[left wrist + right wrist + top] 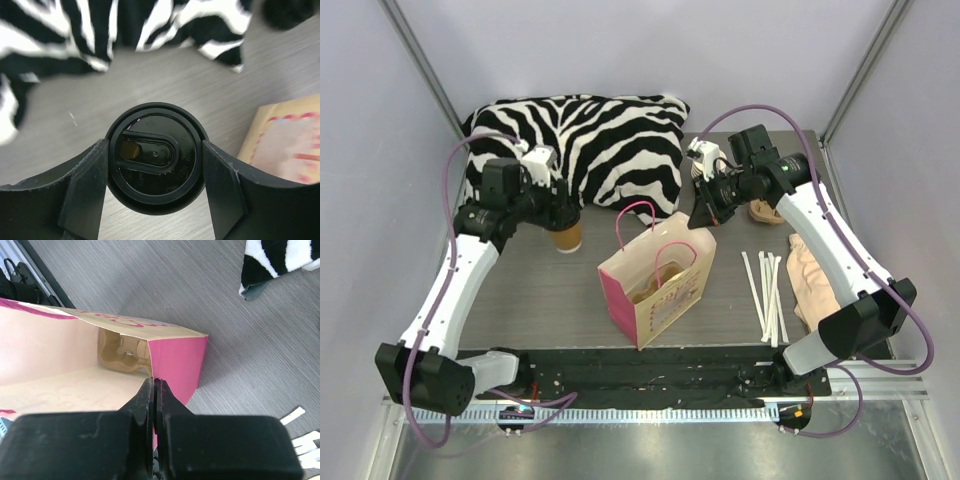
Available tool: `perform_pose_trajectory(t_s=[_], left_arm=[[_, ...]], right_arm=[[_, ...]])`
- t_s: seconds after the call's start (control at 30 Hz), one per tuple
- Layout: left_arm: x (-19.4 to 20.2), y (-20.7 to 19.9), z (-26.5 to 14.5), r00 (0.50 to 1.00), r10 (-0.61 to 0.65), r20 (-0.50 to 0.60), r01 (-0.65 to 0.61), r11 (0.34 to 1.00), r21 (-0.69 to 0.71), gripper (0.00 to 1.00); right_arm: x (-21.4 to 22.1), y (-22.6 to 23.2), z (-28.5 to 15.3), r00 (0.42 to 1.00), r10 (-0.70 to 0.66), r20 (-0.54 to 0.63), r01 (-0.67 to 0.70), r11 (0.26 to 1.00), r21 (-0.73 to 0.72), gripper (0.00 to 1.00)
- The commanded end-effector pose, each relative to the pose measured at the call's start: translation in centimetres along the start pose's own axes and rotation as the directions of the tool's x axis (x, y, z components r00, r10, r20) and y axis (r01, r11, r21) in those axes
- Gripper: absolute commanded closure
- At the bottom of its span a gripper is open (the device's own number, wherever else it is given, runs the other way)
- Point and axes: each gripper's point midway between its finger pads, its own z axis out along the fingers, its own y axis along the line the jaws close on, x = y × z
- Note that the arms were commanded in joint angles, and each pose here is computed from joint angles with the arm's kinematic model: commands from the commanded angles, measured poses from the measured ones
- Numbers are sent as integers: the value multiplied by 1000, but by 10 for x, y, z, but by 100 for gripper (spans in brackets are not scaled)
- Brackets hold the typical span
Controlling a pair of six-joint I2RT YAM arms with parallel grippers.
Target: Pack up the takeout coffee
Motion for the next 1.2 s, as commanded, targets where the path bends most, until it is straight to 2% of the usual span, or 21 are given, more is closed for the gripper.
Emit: perform_pose_trajectory(t_s=[0.0,0.03,0.2,0.33,0.63,0.8,0.83,0.9,1.03,1.17], left_arm=[[0,7,19,989,-27,148,17,998,68,72],[-3,9,26,983,-20,184,5,997,80,72],[37,18,63,988,-4,153,-9,996,86,69],[41,28,77,978,18,208,-29,998,51,68],[67,46,98,975,84,205,-82,996,-17,64],[81,43,98,979,97,181,-99,995,2,55],[83,41,97,979,102,179,-105,994,11,49],[91,39,97,983,104,150,-109,994,21,46],[99,40,94,990,100,102,-103,994,23,32],[93,37,90,991,99,87,-103,994,36,27]], right_arm=[[-11,2,-12,998,-6,61,4,999,32,99],[-11,1,-12,998,-2,59,0,999,33,99],[-13,0,-12,998,1,59,-3,999,45,99],[-12,-2,-12,998,7,55,-10,998,54,99],[-4,-2,-13,999,17,41,-20,998,64,99],[-5,-2,-14,999,15,37,-17,998,67,99],[-5,-3,-14,999,14,35,-17,998,68,99],[-5,-3,-14,999,11,35,-14,998,67,99],[-5,-2,-13,999,15,31,-16,998,62,99],[-4,-2,-11,1000,15,27,-17,998,55,99]])
